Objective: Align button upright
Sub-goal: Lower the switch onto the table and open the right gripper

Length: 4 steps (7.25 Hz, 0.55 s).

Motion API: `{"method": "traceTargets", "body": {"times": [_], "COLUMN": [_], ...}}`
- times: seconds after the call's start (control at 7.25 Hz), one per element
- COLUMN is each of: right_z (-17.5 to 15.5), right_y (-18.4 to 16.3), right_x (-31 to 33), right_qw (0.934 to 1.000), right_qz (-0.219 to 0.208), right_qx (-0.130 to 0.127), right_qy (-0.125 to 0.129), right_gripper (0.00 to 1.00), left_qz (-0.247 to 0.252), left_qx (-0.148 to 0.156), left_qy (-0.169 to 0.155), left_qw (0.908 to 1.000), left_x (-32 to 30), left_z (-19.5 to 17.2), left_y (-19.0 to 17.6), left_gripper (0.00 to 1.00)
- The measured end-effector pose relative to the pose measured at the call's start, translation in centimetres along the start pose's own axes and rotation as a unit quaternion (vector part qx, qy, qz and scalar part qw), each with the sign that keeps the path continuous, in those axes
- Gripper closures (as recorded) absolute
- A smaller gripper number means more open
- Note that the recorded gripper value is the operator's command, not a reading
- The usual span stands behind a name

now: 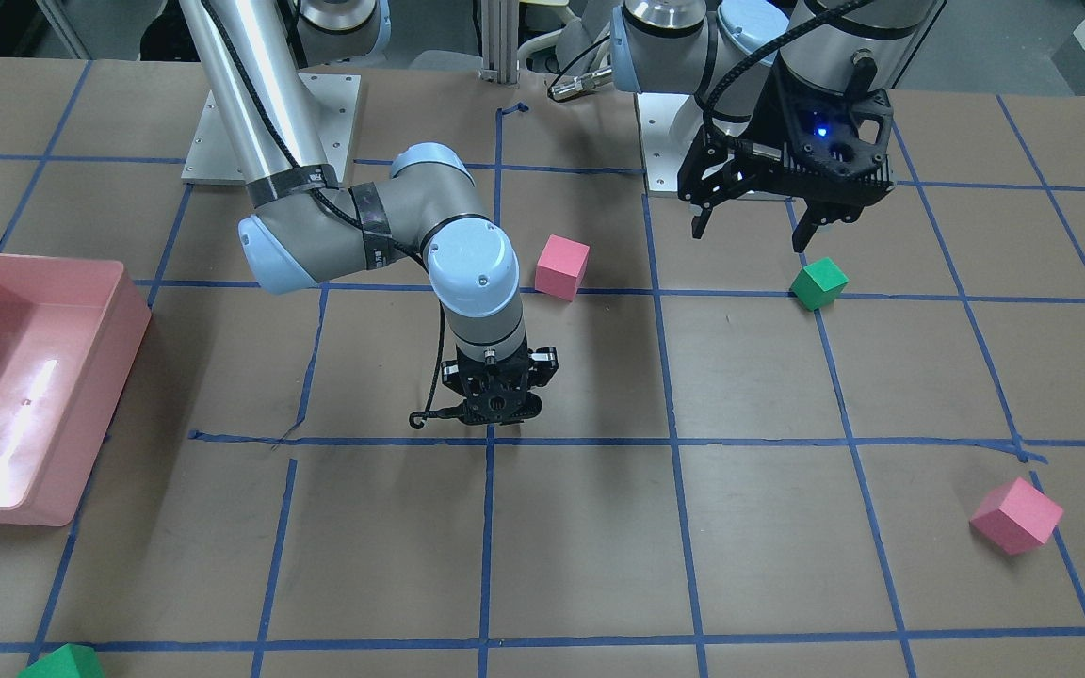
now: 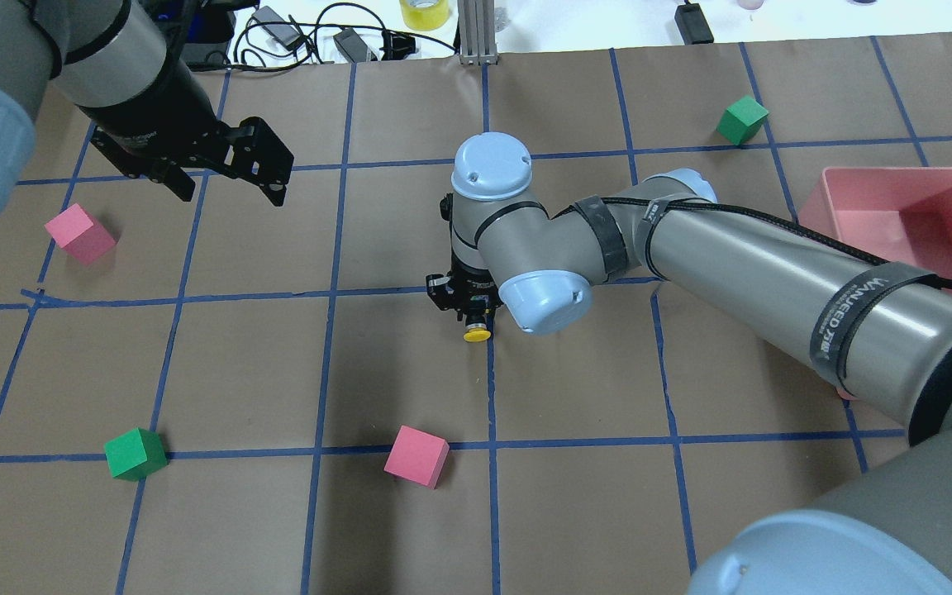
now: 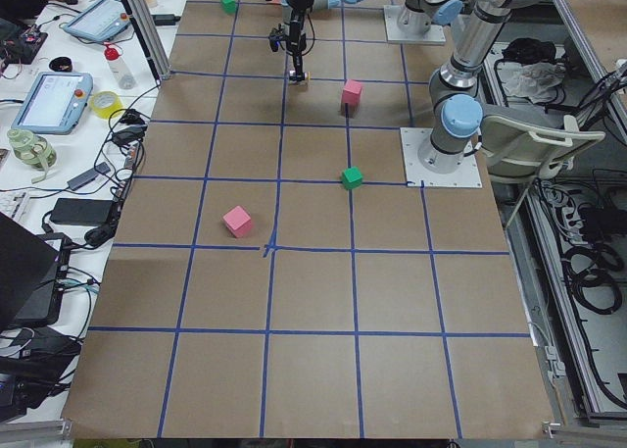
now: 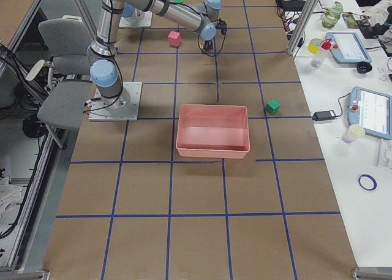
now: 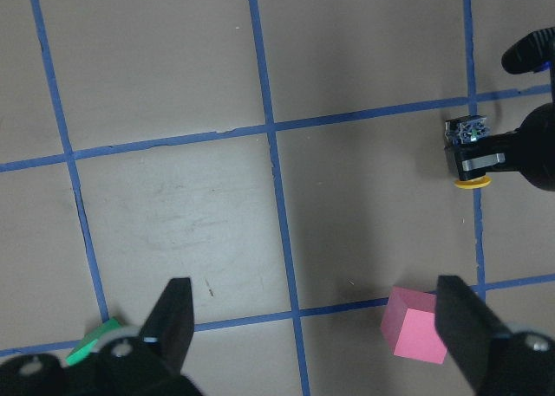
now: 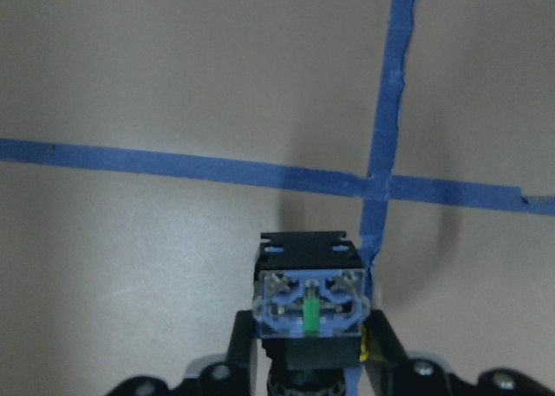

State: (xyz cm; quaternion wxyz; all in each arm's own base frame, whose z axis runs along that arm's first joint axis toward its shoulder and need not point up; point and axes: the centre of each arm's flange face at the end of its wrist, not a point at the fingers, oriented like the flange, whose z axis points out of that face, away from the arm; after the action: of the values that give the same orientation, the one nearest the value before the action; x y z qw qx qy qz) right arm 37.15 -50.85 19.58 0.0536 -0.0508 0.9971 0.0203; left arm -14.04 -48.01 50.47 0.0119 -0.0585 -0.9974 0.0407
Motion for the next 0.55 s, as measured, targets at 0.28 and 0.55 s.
{"method": "traceTargets", "body": {"times": [0.28,0.55], "right_z": [0.04,0.09], "right_y": [0.01,0.09], "right_x": [0.07,0.16], "right_qw": [1.0,1.0], "right_qz": [-0.001,-0.001], "right_qx": [0.002,0.007], "right_qy": [0.002,0.002], "right_gripper": [0.38,0.28], "left_qz": [0.0,-0.001], "left_qx": [0.002,0.005], "left_qy": [0.0,0.0], "left_qw": [1.0,1.0], "left_x": [-0.05,-0.12], "left_z": [-0.04,-0.05], "left_y": [-0.05,-0.11], "left_gripper": [0.0,0.0]}}
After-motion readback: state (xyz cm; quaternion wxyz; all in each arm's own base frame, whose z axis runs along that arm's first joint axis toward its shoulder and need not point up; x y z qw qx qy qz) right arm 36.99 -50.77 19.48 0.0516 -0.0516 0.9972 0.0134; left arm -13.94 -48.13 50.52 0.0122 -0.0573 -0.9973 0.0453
